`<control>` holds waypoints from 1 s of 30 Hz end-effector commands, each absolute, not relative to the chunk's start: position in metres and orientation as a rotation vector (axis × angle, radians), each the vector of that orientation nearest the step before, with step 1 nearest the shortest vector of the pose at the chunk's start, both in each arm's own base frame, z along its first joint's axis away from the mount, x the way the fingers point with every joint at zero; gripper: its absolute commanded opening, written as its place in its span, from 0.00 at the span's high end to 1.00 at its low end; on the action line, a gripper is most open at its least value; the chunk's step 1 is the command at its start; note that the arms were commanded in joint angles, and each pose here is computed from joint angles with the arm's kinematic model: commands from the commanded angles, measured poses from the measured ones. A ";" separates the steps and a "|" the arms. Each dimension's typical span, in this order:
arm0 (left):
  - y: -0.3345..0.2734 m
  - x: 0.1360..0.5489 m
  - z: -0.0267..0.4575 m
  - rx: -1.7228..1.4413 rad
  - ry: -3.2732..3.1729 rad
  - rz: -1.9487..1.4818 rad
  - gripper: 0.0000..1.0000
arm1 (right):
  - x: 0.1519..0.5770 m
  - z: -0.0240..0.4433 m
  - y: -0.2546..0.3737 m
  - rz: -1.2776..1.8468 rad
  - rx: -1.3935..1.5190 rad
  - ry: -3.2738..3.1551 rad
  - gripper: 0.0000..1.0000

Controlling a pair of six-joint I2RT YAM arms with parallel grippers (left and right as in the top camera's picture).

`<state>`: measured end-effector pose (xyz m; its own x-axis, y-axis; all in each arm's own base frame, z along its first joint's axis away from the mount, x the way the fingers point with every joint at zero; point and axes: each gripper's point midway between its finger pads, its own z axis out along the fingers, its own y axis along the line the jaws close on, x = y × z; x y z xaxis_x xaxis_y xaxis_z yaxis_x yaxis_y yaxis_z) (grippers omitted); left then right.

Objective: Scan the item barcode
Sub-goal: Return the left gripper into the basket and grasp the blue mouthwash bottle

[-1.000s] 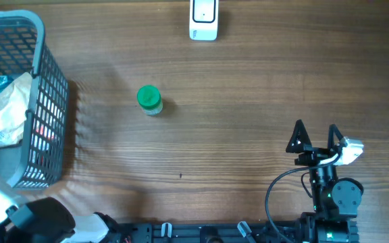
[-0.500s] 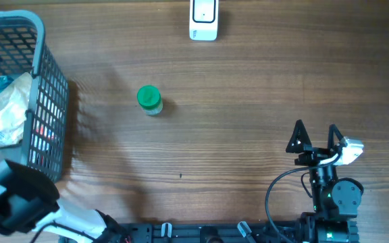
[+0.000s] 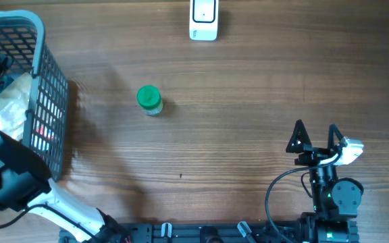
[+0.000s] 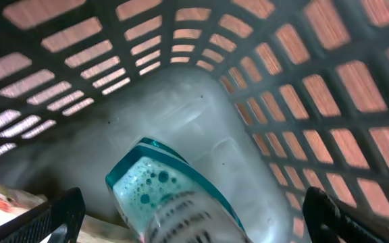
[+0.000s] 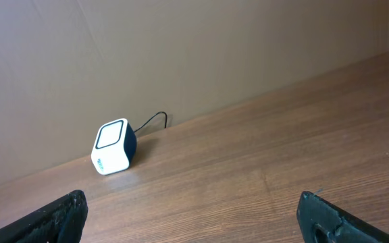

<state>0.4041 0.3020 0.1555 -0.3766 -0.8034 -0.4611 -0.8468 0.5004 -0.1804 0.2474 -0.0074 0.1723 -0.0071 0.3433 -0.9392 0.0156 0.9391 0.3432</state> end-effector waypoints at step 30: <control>0.306 0.414 0.141 -1.574 2.101 0.054 0.71 | 0.247 0.174 -0.010 0.248 0.289 1.553 0.00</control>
